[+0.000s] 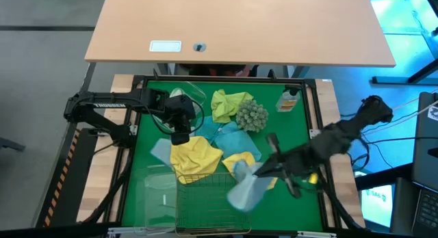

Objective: Sort microfiber towel by color & place in baskets
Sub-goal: Put the bottom light blue microfiber towel into the wire basket

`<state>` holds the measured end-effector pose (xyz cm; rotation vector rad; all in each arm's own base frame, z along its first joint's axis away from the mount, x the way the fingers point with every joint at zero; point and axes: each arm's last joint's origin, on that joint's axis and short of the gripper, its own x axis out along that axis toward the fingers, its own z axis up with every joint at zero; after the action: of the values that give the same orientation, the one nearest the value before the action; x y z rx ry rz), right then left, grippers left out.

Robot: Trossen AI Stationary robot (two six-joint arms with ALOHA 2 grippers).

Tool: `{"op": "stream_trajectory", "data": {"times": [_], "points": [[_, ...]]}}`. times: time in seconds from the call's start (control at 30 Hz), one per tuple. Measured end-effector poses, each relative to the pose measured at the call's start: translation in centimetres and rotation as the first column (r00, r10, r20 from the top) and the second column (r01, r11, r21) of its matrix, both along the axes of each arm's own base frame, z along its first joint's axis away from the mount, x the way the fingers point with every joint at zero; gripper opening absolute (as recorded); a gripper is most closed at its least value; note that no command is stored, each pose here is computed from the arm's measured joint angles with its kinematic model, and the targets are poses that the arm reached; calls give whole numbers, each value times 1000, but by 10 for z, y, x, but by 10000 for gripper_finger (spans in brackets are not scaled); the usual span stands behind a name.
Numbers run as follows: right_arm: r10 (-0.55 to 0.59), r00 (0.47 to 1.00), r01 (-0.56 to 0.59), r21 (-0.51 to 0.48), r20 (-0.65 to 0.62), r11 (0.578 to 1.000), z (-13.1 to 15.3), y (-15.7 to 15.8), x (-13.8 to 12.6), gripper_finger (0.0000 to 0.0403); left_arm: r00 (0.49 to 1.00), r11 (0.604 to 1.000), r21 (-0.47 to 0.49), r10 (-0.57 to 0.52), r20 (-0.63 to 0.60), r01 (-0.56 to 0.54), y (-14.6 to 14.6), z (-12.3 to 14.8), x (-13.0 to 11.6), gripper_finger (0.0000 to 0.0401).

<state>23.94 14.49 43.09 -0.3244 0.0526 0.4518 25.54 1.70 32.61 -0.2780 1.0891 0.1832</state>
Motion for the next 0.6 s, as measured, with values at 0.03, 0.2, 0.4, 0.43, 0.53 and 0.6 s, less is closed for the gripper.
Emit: {"op": "stream_trajectory", "data": {"times": [0.03, 0.2, 0.4, 0.43, 0.53, 0.6], "points": [[-3, 1000, 3, -5, -13, 1000, -4, -2, 7, 4, 1000, 1000, 0, -1, 0, 1, 0, 0, 0, 172], [-37, 994, 32, -47, -106, 998, -33, -5, 45, 5, 1000, 1000, 1, -2, -2, 2, 0, 0, 0, 172], [-66, 971, 44, -99, -230, 994, -75, -5, 85, 5, 1000, 1000, 1, -2, -3, 2, 0, 0, 0, 172], [-70, 965, 43, -110, -251, 993, -83, -3, 90, 5, 1000, 1000, 1, -2, -4, 2, 0, 0, 0, 172], [-95, 948, 54, -140, -303, 989, -103, -2, 104, 5, 1000, 1000, 1, -2, -7, 2, 0, 0, -1, 172], [-100, 938, 50, -155, -332, 987, -115, 1, 111, 5, 1000, 1000, 1, -2, -7, 2, 0, 0, -1, 172]]}}
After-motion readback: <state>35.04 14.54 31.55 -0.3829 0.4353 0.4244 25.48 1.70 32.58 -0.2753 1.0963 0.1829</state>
